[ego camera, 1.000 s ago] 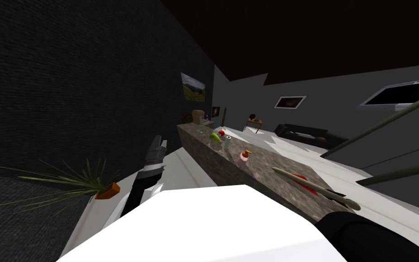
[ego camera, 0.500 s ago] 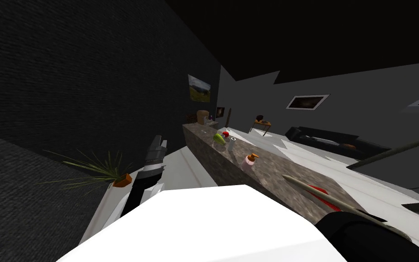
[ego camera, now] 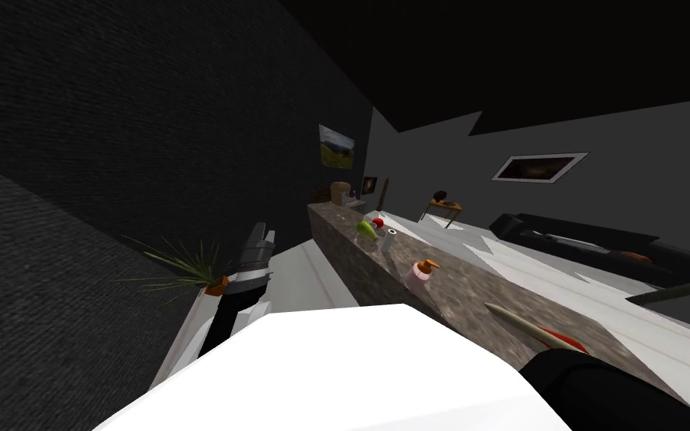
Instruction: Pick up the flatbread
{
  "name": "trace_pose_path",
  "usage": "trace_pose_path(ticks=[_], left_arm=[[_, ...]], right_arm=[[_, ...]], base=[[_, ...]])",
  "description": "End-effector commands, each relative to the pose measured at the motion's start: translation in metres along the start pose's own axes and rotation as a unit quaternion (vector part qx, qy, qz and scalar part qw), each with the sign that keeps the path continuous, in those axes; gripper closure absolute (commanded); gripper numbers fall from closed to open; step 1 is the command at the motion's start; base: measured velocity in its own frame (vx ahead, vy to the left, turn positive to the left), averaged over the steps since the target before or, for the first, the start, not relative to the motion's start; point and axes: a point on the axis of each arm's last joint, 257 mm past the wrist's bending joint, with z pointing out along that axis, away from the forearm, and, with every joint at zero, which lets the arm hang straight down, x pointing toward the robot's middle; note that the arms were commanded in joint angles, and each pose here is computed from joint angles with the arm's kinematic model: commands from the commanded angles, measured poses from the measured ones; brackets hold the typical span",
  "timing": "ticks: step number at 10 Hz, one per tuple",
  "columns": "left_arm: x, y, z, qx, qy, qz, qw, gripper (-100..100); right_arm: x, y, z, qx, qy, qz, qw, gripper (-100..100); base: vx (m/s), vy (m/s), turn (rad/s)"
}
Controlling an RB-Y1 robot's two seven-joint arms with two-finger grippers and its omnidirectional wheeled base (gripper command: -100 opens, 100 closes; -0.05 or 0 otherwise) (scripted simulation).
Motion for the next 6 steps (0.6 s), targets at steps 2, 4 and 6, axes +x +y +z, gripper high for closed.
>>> trace_pose_path(ticks=[2,4,6], left_arm=[[0.0,0.0,0.0,0.0,0.0,0.0,1.0,0],[0.0,0.0,0.0,0.0,0.0,0.0,1.0,0],[0.0,0.0,0.0,0.0,0.0,0.0,1.0,0]], right_arm=[[-0.005,-0.041,-0.031,0.051,0.008,0.001,0.9986,-100],[-0.014,-0.068,-0.057,0.089,0.009,-0.005,0.9959,-100],[-0.021,-0.087,-0.077,0.117,0.009,-0.008,0.993,-100]], base=[[0.034,-0.001,0.203],[0.062,-0.004,0.243],[0.062,-0.004,0.169]])
